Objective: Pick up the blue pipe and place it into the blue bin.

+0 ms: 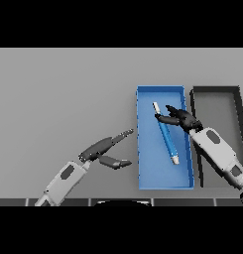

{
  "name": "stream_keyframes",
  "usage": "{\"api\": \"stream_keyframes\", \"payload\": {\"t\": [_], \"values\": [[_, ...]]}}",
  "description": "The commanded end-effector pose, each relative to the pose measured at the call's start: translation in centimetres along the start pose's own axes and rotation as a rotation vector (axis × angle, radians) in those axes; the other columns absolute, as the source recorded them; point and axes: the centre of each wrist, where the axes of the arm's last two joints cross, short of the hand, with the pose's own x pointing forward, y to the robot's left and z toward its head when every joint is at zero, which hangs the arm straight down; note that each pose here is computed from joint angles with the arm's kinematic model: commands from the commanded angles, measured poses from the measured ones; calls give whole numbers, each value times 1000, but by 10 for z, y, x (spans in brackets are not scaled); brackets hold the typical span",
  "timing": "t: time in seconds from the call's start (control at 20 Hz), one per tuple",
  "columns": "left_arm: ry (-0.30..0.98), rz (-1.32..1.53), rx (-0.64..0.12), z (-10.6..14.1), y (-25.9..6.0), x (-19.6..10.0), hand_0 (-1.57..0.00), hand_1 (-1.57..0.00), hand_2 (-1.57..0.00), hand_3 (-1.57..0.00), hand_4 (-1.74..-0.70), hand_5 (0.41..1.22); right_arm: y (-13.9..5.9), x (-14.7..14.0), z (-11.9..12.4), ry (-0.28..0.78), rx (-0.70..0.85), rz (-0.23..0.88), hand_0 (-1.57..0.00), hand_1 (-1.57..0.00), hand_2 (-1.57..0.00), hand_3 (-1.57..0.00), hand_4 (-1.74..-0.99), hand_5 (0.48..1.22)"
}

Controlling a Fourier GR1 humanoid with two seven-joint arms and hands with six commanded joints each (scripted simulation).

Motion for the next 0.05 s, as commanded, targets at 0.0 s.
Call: {"api": "stream_keyframes", "payload": {"t": [0.0], "values": [[-3, 0, -1, 3, 1, -2, 1, 1, 1, 1, -920, 468, 1, -2, 0, -6, 1, -3, -9, -8, -7, -6, -1129, 677]]}}
